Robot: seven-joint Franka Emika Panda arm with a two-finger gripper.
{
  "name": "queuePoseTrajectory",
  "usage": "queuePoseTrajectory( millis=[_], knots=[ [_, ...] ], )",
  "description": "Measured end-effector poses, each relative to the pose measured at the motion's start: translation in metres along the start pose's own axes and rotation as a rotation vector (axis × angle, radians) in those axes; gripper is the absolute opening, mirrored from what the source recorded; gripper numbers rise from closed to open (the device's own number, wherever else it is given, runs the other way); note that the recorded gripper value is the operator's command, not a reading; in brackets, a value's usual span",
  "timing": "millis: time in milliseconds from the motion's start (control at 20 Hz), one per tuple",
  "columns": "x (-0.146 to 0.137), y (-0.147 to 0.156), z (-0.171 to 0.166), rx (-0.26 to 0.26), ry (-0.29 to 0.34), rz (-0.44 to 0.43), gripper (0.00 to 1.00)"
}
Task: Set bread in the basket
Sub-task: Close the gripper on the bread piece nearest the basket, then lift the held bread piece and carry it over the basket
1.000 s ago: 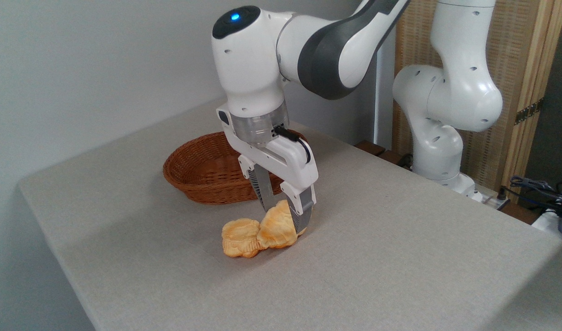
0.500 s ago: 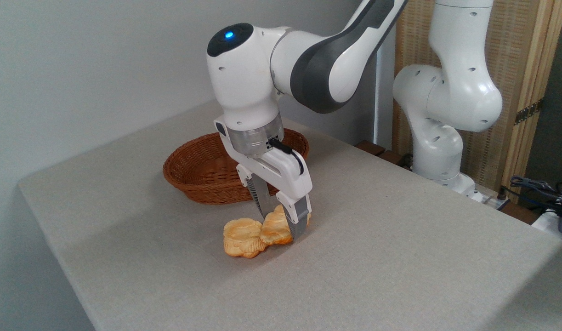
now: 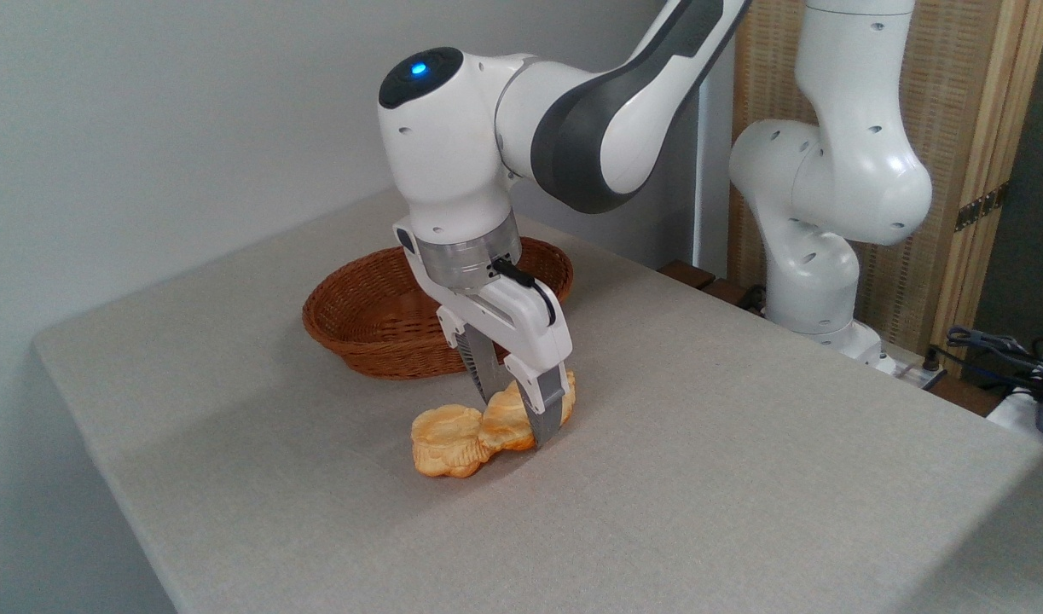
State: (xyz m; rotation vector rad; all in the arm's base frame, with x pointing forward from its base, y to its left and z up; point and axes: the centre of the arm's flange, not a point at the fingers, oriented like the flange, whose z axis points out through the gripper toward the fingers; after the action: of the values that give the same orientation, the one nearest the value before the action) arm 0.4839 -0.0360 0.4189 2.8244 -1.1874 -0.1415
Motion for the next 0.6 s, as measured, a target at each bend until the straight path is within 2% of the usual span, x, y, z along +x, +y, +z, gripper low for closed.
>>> queuePoseTrajectory(
  millis=[600],
  knots=[
    [-0.0005,0.0011,-0.0051,0.006,0.006,0.001,0.38]
  ],
)
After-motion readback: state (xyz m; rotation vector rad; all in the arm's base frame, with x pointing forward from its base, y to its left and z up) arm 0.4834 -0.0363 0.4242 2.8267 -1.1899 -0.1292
